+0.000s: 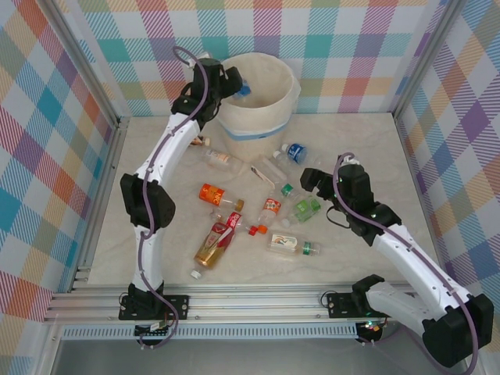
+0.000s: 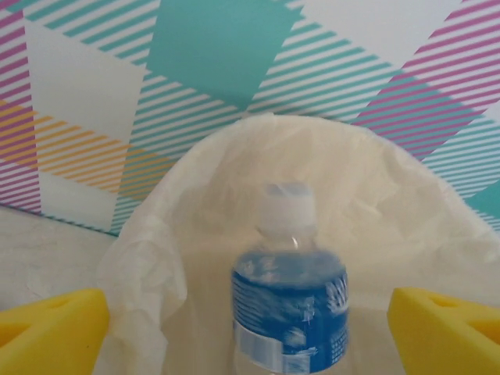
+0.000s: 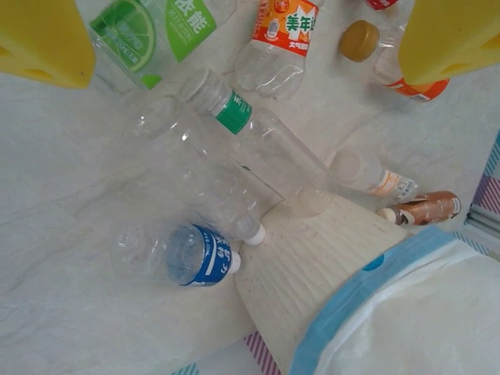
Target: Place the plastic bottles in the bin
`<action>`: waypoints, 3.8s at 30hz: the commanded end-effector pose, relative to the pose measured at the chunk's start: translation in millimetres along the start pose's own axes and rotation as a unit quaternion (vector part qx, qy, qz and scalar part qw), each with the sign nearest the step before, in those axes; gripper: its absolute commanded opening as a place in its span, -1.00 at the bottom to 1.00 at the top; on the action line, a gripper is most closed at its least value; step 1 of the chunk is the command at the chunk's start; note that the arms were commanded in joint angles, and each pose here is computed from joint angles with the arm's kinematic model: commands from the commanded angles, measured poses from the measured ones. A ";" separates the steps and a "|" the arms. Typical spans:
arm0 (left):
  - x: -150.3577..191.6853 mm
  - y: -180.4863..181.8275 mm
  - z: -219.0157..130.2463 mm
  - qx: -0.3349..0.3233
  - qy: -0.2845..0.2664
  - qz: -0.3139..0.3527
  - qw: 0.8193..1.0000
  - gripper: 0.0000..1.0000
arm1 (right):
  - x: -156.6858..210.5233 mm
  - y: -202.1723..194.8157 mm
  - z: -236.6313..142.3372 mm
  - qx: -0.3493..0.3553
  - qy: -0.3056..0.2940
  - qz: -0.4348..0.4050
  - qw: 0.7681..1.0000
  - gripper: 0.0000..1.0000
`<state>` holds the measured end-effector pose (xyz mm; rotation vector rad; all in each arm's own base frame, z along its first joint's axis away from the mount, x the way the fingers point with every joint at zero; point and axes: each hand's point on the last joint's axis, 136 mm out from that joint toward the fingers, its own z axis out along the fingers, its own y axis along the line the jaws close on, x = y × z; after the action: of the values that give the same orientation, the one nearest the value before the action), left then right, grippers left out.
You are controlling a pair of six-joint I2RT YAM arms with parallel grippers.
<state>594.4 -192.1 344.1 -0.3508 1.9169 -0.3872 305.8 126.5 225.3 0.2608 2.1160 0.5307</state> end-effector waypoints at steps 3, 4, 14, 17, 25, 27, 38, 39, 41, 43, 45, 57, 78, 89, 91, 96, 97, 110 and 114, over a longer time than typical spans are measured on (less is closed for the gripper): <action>-10.3 -13.9 -18.0 0.017 0.017 0.022 0.999 0.91 | 11.8 -10.5 0.2 0.021 0.017 0.004 1.000 0.99; -11.0 -16.3 -21.9 0.023 0.022 0.026 0.999 0.93 | 16.4 -11.8 1.4 0.022 0.027 0.001 0.999 0.99; -11.1 -24.3 -68.8 0.069 0.051 0.072 0.994 1.00 | 102.3 17.3 -4.2 -0.101 0.242 -0.068 0.963 0.99; -11.2 -18.2 -86.1 0.079 0.029 0.065 0.994 1.00 | 118.5 22.2 -8.8 -0.132 0.274 -0.090 0.949 0.99; 6.2 17.9 -122.9 0.073 -0.014 0.030 0.997 1.00 | 151.1 19.4 -6.8 -0.151 0.303 -0.171 0.925 0.94; 14.2 25.1 -128.6 0.078 -0.007 0.016 0.997 1.00 | 161.0 16.7 -3.4 -0.144 0.316 -0.182 0.920 0.94; 75.1 63.1 -165.9 0.092 0.054 -0.033 0.994 1.00 | 214.8 9.7 11.2 -0.079 0.405 -0.250 0.876 0.99; 81.8 69.3 -168.4 0.085 0.059 -0.038 0.994 1.00 | 216.8 7.1 12.2 -0.067 0.409 -0.254 0.874 0.99; 94.6 81.9 -178.4 0.079 0.067 -0.045 0.994 1.00 | 221.7 0.3 12.7 -0.037 0.414 -0.261 0.871 1.00; 108.3 96.1 -187.5 0.063 0.077 -0.044 0.994 1.00 | 223.9 -5.3 12.7 -0.013 0.412 -0.264 0.872 1.00; 120.9 110.5 -195.9 0.046 0.090 -0.038 0.994 1.00 | 226.4 -9.0 14.0 0.001 0.406 -0.262 0.876 0.97; 179.4 167.3 -217.2 -0.027 0.154 -0.046 0.987 1.00 | 254.7 -12.9 24.2 0.033 0.405 -0.233 0.884 0.89; 207.8 193.1 -223.7 -0.053 0.190 -0.064 0.978 1.00 | 211.6 18.0 19.9 0.015 0.307 -0.247 0.919 0.21; 218.5 202.3 -225.6 -0.060 0.197 -0.085 0.975 1.00 | 151.2 97.5 42.4 -0.072 0.177 -0.190 0.963 0.05; 220.0 203.0 -226.0 -0.059 0.198 -0.088 0.975 1.00 | 140.1 115.8 47.0 -0.094 0.154 -0.178 0.967 0.03; 222.7 208.2 -229.1 -0.067 0.200 -0.083 0.974 1.00 | 111.0 157.6 64.9 -0.135 0.085 -0.160 0.974 0.02; 222.0 209.4 -230.4 -0.070 0.199 -0.081 0.974 1.00 | 104.6 167.9 68.4 -0.145 0.071 -0.161 0.974 0.02; 228.7 212.5 -238.7 -0.066 0.212 -0.078 0.972 1.00 | -27.1 309.1 56.8 -0.258 -0.151 -0.237 0.924 -0.02; 231.9 210.9 -239.8 -0.061 0.219 -0.081 0.970 1.00 | -61.3 328.3 60.8 -0.251 -0.182 -0.267 0.913 -0.03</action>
<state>282.0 -75.5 150.6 -0.5356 2.3330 -0.4789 372.1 409.9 360.3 -0.4291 1.6410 0.6794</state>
